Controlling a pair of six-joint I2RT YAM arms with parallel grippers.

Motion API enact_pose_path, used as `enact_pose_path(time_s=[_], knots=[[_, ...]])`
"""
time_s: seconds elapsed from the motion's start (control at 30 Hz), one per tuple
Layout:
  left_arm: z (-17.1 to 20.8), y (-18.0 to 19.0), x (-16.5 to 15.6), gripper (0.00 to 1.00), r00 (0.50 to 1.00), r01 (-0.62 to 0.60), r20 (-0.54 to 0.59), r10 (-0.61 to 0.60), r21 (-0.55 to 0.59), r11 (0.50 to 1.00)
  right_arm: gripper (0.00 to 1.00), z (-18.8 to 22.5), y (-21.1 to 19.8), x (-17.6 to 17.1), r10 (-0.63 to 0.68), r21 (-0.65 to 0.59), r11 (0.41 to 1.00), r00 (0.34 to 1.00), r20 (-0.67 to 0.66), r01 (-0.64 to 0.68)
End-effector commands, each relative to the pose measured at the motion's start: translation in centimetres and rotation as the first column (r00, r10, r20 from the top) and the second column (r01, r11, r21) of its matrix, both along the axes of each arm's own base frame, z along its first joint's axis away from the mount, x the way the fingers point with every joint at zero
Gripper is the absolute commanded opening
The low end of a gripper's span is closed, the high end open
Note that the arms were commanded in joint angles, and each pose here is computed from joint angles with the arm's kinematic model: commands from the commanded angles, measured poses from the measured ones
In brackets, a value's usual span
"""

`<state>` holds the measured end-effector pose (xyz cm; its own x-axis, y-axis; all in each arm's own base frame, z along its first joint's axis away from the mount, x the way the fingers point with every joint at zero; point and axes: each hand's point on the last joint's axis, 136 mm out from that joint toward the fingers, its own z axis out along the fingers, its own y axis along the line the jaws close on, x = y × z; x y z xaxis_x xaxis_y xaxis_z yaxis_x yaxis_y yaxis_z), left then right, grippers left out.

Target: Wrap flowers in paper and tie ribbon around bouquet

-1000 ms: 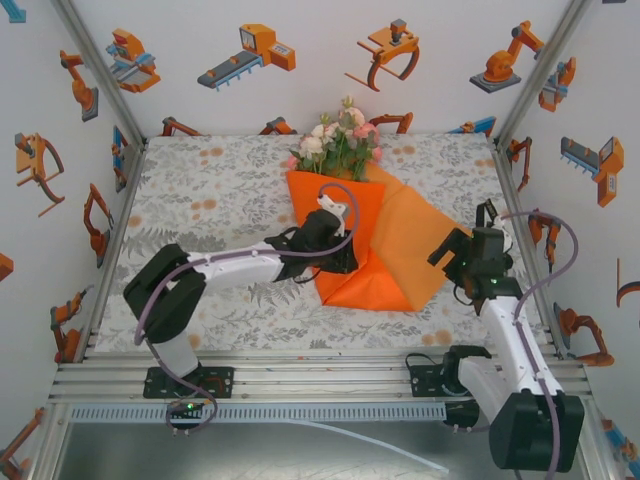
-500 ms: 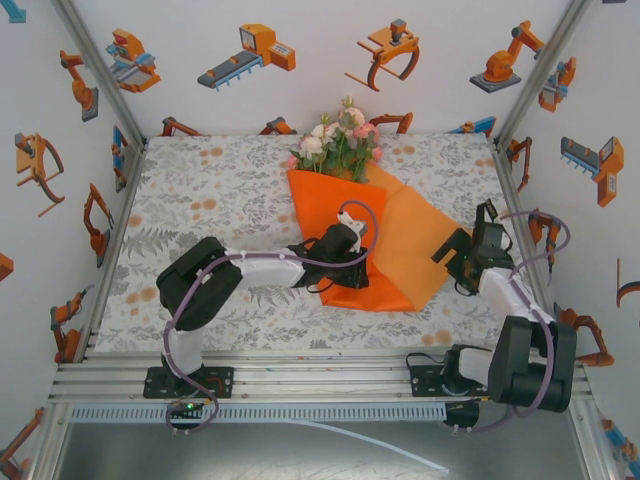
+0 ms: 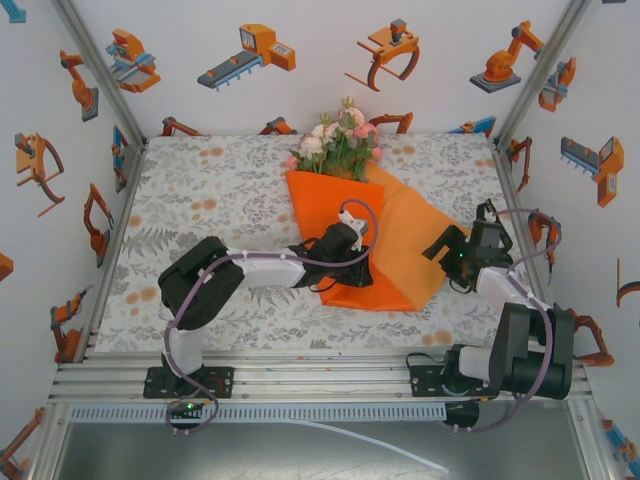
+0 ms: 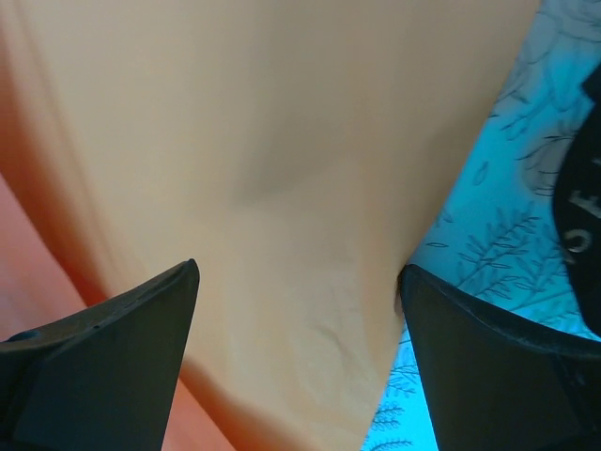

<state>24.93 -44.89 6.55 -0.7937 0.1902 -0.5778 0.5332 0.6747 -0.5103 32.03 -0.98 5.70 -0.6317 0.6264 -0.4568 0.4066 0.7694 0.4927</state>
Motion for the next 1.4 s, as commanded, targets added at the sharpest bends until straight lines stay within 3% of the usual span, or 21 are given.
enact_pose_path(time_s=[0.0, 0.17, 0.4, 0.73, 1.03, 1.37], knots=[[-0.7, 0.1, 0.1, 0.36, 0.999, -0.008, -0.032, 0.008, -0.02, 1.0, 0.78, -0.3, 1.7, -1.0, 0.026, 0.109, 0.994, 1.0, 0.002, -0.026], [-0.7, 0.2, 0.2, 0.35, 0.999, -0.014, -0.035, 0.013, -0.026, 1.0, 0.78, 2.0, 2.2, -2.4, 0.005, 0.139, 0.99, 0.999, 0.054, -0.013], [-0.8, 0.0, 0.4, 0.35, 0.999, -0.017, -0.036, 0.016, -0.028, 0.999, 0.8, 1.6, 4.1, -5.5, 0.022, 0.223, 0.974, 0.996, 0.089, -0.042], [-0.6, -0.2, 0.4, 0.35, 0.999, -0.015, -0.039, 0.014, -0.031, 0.999, 0.82, -0.9, 3.4, -7.3, 0.023, 0.166, 0.986, 1.0, -0.016, -0.02], [-0.8, -0.3, 0.5, 0.35, 0.999, -0.017, -0.041, 0.016, -0.031, 0.999, 0.82, -0.5, 1.3, -11.0, -0.103, 0.064, 0.992, 0.99, -0.092, 0.109], [-0.7, -0.3, 0.5, 0.35, 0.999, -0.021, -0.042, 0.019, -0.036, 0.999, 0.81, -2.3, 5.0, -7.7, 0.014, 0.264, 0.965, 0.998, -0.068, 0.005]])
